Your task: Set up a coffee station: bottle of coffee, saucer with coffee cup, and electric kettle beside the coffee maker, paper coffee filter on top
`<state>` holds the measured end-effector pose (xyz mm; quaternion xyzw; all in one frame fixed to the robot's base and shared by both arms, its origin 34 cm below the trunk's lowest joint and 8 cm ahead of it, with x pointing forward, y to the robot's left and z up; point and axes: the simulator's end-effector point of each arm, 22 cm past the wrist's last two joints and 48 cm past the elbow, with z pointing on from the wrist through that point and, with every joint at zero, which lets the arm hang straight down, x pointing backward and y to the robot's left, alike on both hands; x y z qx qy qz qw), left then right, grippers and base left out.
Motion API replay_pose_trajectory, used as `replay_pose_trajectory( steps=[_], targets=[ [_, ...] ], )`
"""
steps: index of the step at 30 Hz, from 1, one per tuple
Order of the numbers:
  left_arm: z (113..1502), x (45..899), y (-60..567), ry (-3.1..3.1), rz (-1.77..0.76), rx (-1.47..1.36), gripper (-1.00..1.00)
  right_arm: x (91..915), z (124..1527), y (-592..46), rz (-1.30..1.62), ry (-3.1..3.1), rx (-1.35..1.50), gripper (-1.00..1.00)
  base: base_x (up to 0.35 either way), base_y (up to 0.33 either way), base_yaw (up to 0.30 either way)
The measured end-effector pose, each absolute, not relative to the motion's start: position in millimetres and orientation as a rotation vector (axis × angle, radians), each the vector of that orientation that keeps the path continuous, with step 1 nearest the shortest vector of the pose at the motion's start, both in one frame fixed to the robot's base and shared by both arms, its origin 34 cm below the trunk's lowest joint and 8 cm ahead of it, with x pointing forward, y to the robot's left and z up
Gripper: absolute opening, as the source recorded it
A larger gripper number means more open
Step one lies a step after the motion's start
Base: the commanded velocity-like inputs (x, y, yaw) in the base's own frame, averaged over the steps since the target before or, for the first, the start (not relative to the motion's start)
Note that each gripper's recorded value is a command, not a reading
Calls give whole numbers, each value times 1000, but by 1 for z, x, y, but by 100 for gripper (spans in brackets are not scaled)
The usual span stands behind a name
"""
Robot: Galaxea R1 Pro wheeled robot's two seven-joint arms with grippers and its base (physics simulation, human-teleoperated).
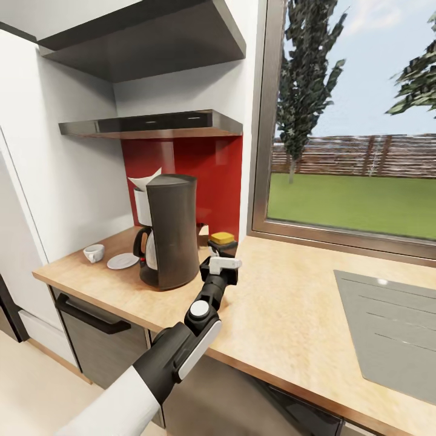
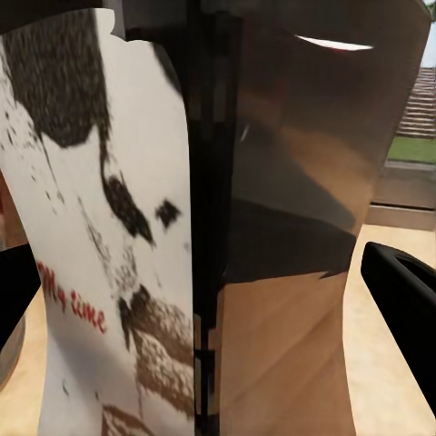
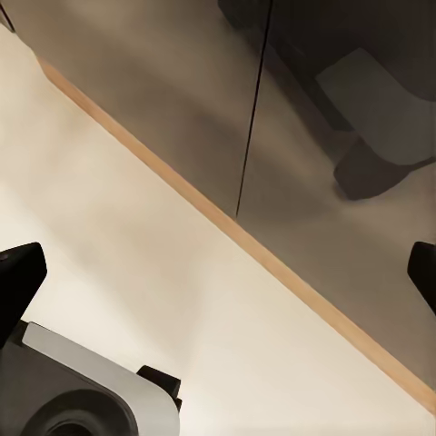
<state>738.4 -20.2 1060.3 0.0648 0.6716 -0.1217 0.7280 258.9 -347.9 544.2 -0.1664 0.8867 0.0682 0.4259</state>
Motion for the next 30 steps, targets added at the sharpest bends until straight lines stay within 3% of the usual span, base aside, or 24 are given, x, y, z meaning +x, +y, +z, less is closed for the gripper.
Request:
replay_pose_trajectory(
  steps=[30],
  targets=[
    [1060,739,-20,1479,-268,141,-100,259,544,-348,171,2217,-416,100,22,7,0]
  ],
)
